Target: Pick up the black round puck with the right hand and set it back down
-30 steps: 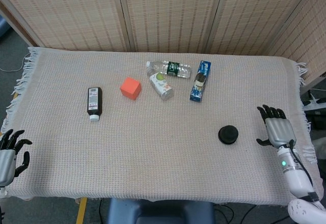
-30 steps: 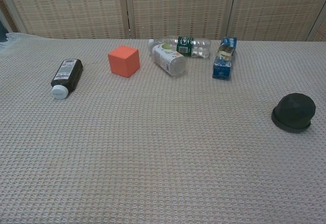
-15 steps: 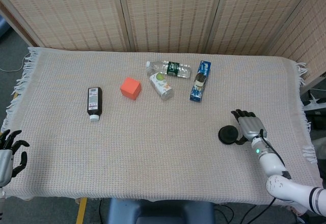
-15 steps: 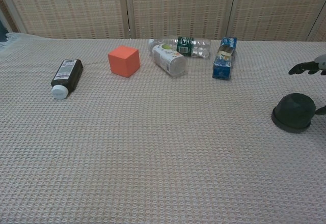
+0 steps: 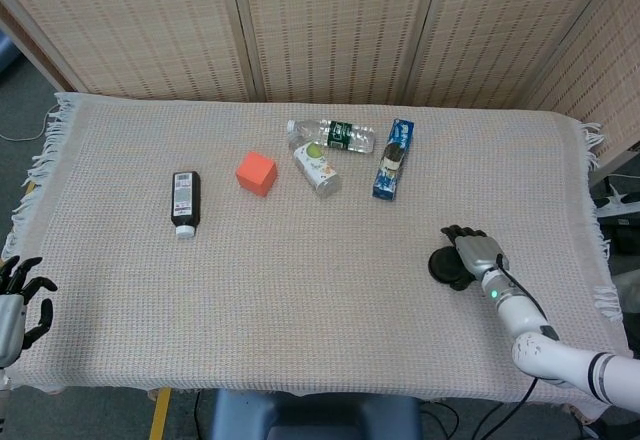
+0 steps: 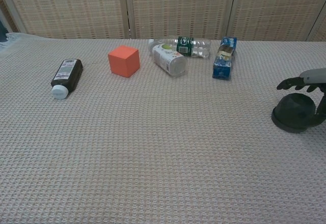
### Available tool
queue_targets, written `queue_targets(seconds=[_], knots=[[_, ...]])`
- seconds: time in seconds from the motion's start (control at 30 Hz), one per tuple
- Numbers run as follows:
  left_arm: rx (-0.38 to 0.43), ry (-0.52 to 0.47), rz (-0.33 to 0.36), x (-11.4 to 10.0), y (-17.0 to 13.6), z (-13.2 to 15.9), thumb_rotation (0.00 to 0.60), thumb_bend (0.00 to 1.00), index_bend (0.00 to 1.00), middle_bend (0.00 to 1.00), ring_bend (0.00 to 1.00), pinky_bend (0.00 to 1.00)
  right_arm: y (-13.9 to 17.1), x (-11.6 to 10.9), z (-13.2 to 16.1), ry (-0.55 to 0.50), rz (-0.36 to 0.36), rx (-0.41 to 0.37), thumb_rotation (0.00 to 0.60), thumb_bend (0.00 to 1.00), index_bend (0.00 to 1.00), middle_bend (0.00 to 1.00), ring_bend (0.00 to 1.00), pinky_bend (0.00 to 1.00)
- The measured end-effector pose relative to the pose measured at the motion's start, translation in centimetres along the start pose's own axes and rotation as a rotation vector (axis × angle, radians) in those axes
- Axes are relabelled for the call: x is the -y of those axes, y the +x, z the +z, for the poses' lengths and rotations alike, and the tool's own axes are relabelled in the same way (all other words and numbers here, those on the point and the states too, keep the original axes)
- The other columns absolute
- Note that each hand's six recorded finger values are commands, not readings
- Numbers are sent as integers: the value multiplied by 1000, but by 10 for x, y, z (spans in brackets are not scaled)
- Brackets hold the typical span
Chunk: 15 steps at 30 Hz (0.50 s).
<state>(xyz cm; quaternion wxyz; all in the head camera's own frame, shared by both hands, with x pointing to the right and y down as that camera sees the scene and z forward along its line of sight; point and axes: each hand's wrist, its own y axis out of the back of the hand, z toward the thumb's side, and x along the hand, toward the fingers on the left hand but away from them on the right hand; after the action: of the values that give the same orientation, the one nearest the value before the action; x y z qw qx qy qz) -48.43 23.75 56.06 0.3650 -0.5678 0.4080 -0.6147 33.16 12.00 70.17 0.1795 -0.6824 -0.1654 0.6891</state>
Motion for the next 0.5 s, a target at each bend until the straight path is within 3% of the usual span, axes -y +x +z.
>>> queue_targets(seconds=[0.5], knots=[[-22,-5,-18,2,1,-4,600,542,460,169,84,273,-15,9,6,-29,14,-22,600,109,21,12,0,153]])
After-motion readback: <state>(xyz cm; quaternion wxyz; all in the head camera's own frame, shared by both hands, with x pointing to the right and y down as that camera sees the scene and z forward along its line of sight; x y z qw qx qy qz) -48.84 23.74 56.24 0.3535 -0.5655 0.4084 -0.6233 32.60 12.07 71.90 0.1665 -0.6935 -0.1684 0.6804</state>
